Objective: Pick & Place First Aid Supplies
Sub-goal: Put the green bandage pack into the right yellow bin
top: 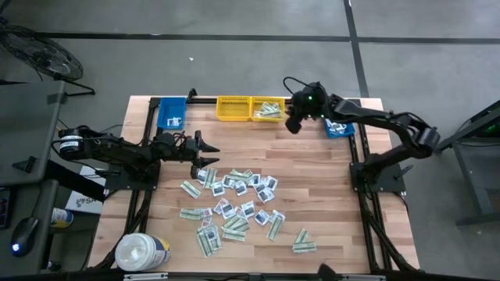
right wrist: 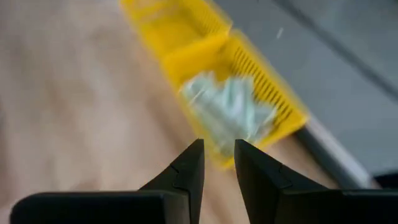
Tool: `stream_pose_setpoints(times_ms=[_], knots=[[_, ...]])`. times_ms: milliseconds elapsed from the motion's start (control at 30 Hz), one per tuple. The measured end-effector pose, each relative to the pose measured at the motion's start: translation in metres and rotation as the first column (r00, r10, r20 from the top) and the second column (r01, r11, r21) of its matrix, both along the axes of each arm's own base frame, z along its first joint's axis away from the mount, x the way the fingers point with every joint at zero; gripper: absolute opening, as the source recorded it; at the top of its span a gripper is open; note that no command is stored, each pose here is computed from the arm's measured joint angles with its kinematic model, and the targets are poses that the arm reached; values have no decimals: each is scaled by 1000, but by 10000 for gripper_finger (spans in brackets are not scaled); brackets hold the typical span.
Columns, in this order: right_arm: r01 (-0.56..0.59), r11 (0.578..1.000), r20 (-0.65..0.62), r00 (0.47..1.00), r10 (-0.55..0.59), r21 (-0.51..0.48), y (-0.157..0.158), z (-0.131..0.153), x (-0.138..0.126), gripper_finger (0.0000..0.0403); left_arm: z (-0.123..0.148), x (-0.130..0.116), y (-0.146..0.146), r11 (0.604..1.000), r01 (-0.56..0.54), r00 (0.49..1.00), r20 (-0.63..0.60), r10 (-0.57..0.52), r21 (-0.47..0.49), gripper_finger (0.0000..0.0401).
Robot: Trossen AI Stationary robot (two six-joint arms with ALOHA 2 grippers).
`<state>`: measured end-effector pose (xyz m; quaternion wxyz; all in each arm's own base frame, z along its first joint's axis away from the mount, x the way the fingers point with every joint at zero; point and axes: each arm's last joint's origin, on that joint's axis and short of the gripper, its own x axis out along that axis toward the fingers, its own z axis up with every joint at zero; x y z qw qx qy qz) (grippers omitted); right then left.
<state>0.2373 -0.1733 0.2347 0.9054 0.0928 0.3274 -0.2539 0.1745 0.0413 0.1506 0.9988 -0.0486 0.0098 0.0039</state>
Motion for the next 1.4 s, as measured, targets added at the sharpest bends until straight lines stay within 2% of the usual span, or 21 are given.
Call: stream_pose_setpoints(times_ms=[200,367,700,933,1100,1300,1400], knots=[[-10,988,-113,993,28,153,38,10,-17,83,0,0,0,1000,0,1000,0,0,0,172],[8,963,-155,987,35,270,70,15,-24,83,0,0,0,1000,0,1000,0,0,0,172],[54,866,-253,964,86,498,145,9,-17,83,0,0,0,1000,3,1000,0,-3,0,172],[5,837,-261,951,165,547,203,9,-17,83,0,0,0,1000,2,1000,0,-2,0,172],[-41,838,-267,939,219,544,245,3,-20,83,0,0,0,1000,2,1000,0,-2,0,172],[-105,824,-319,889,329,557,290,-27,-9,97,0,0,0,1000,2,1000,-1,-2,0,172],[-94,793,-363,853,376,601,306,-48,-2,119,0,0,0,1000,2,1000,-1,-2,0,172]])
